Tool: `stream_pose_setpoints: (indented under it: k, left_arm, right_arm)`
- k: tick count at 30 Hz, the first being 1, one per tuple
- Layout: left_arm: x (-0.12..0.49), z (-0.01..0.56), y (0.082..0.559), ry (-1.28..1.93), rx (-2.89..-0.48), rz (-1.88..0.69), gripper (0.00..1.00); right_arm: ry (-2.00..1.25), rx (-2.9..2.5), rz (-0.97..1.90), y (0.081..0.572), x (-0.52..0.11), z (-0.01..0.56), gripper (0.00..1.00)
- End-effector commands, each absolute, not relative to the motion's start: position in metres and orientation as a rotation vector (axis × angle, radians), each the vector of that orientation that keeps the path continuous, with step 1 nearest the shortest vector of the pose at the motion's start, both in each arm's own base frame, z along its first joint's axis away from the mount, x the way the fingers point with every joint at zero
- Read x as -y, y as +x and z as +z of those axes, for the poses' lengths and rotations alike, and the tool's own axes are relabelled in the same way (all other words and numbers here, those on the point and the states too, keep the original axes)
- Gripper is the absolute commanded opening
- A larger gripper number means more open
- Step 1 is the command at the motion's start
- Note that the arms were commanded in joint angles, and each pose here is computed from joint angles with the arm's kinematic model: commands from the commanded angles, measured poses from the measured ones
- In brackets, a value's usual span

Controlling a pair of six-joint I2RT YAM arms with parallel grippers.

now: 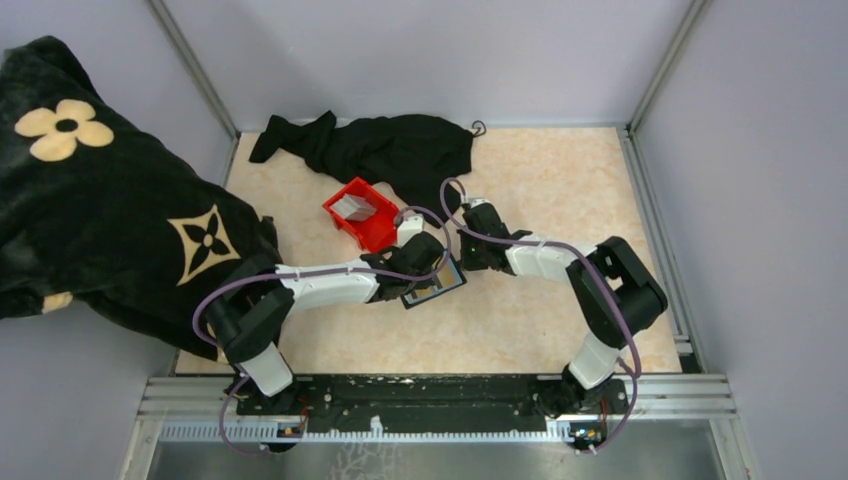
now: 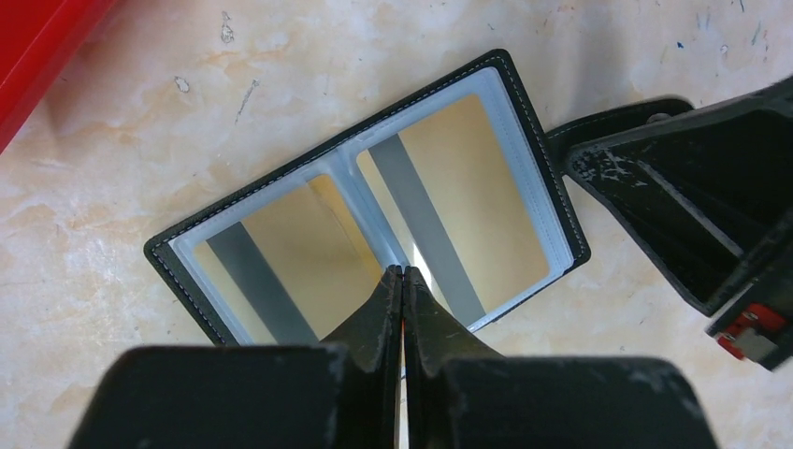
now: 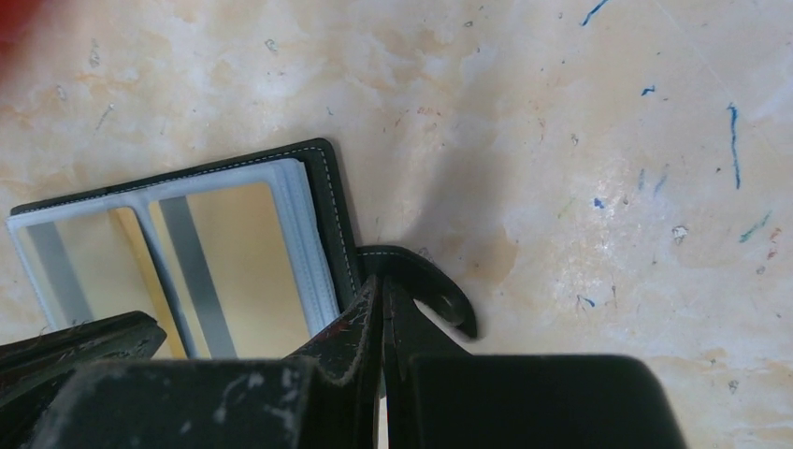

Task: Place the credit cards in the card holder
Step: Insert the credit card into the card holder.

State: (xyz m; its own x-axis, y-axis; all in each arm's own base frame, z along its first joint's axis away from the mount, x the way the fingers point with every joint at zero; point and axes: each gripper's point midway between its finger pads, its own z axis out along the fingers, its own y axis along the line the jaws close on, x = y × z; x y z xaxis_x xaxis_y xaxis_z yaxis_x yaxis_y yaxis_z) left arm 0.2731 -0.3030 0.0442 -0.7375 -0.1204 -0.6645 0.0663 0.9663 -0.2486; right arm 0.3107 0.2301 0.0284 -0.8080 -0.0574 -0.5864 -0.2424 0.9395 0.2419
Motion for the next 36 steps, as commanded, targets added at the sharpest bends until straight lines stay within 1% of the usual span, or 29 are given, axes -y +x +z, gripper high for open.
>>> stream_pose_setpoints:
  k: [1, 16, 25, 36]
  left_arm:
    - [0.307, 0.048, 0.277, -0.035, -2.371, -0.344, 0.03]
    - [0.301, 0.034, 0.272, -0.029, -2.403, -0.308, 0.0]
    - [0.301, 0.025, 0.272, -0.02, -2.424, -0.28, 0.0]
    - [0.323, 0.03, 0.28, 0.023, -2.398, -0.361, 0.0]
  right_arm:
    - [-0.23, -2.438, 0.434, 0.327, -0.244, 0.037, 0.0]
    - [-0.233, -2.45, 0.441, 0.324, -0.243, 0.031, 0.0]
    - [-0.234, -2.452, 0.442, 0.324, -0.243, 0.031, 0.0]
    - [-0.243, -2.453, 0.453, 0.323, -0.245, 0.031, 0.0]
